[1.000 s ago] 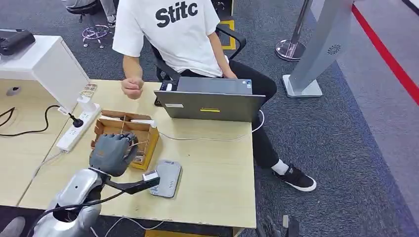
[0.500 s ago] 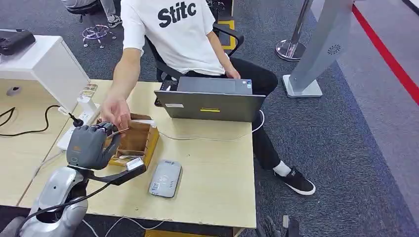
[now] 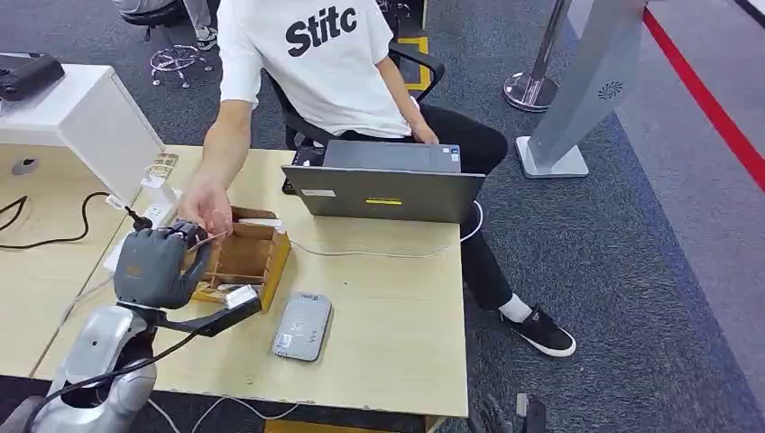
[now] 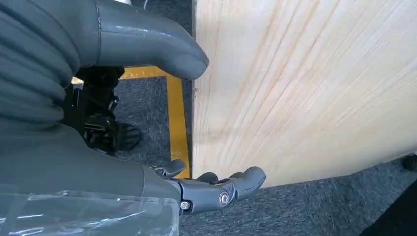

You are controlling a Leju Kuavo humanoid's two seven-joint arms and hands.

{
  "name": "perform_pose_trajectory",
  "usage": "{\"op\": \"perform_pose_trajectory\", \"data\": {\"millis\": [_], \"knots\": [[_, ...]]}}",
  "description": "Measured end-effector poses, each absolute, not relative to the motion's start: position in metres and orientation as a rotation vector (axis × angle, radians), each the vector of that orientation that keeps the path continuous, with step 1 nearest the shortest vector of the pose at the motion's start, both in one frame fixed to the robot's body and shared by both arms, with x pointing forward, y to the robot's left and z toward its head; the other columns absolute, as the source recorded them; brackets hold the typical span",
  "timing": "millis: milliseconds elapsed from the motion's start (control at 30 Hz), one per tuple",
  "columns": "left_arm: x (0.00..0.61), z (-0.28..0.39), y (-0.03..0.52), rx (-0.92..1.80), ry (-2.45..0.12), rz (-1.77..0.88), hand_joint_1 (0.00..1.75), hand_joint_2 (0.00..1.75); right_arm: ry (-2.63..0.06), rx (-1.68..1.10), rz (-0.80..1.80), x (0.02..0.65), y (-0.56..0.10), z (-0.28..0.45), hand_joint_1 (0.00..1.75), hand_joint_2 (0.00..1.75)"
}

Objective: Pass the card to the sensor for recognition and then transmit it.

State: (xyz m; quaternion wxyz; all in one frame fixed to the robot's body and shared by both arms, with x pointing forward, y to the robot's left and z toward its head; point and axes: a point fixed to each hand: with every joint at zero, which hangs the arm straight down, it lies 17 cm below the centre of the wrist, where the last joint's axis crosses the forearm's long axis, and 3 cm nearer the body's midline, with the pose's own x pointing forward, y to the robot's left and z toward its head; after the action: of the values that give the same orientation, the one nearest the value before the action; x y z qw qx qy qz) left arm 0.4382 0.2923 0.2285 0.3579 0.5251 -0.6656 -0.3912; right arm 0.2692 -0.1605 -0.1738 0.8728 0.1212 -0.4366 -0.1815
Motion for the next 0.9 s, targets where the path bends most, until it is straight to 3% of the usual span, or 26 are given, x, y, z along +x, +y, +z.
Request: {"op": "perform_pose_trajectory", "data": {"millis": [900], "knots": [[0.432, 0.215, 0.289, 1.324, -1.703, -1.024, 0.00, 1.75, -0.904, 0.266, -0.383, 0.269, -0.159, -0.174, 0.00, 1.75]]}}
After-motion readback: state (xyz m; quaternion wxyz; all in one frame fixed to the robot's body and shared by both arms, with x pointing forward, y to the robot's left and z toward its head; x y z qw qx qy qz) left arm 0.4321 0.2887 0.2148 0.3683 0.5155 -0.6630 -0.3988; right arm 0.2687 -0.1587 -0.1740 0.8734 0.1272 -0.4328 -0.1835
